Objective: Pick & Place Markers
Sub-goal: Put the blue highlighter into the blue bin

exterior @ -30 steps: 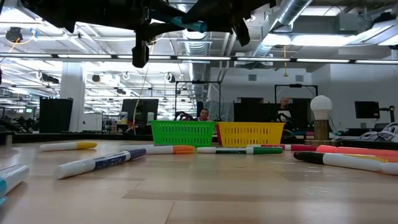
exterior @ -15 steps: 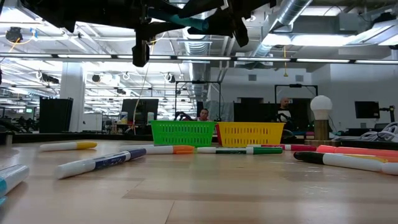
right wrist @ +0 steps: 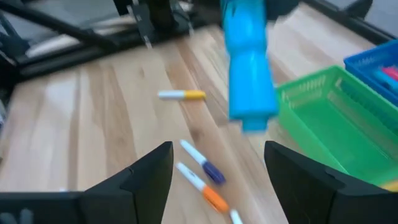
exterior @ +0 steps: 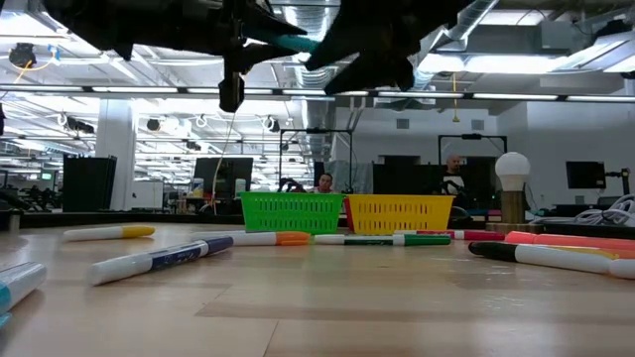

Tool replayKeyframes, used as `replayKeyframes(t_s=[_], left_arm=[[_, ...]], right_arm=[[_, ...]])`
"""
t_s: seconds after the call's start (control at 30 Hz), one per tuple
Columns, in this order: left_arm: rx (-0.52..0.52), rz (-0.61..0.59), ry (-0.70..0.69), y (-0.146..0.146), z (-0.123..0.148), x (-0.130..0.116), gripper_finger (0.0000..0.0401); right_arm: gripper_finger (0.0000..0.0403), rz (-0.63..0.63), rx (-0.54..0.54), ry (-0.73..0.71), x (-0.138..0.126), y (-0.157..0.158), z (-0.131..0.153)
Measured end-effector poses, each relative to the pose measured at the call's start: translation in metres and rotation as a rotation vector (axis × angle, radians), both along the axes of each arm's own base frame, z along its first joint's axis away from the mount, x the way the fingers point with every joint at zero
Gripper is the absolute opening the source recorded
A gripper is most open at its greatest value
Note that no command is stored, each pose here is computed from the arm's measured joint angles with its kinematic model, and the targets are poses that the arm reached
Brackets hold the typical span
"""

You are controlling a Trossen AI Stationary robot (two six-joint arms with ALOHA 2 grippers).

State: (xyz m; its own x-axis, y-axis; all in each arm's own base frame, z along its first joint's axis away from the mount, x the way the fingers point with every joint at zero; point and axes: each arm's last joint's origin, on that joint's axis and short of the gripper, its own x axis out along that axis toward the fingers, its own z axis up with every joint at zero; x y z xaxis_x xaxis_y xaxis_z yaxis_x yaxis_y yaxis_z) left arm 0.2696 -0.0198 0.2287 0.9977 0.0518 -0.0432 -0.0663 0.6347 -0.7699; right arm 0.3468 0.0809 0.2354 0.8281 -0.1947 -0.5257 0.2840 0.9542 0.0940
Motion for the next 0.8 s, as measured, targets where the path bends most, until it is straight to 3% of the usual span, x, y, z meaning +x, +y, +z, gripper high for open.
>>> replayKeyframes(t_s=[0.13, 0.37, 0.8], left_arm=[[0.026, 0.017, 0.002, 0.014, 0.0, 0.001, 0.0071], [0.108, 0.163, 0.015, 0.054, 0.0, -0.001, 0.0082], [0.349, 0.493, 0.113, 0.145, -0.001, -0.029, 0.0078]], right_arm=[[0.0244, -0.022, 0.006, 0.077, -0.005, -0.001, -0.007], [0.0244, -0.141, 0.106, 0.174, -0.018, -0.005, -0.027], [0.0244, -0.438, 0.407, 0.197, -0.045, -0.001, -0.067]])
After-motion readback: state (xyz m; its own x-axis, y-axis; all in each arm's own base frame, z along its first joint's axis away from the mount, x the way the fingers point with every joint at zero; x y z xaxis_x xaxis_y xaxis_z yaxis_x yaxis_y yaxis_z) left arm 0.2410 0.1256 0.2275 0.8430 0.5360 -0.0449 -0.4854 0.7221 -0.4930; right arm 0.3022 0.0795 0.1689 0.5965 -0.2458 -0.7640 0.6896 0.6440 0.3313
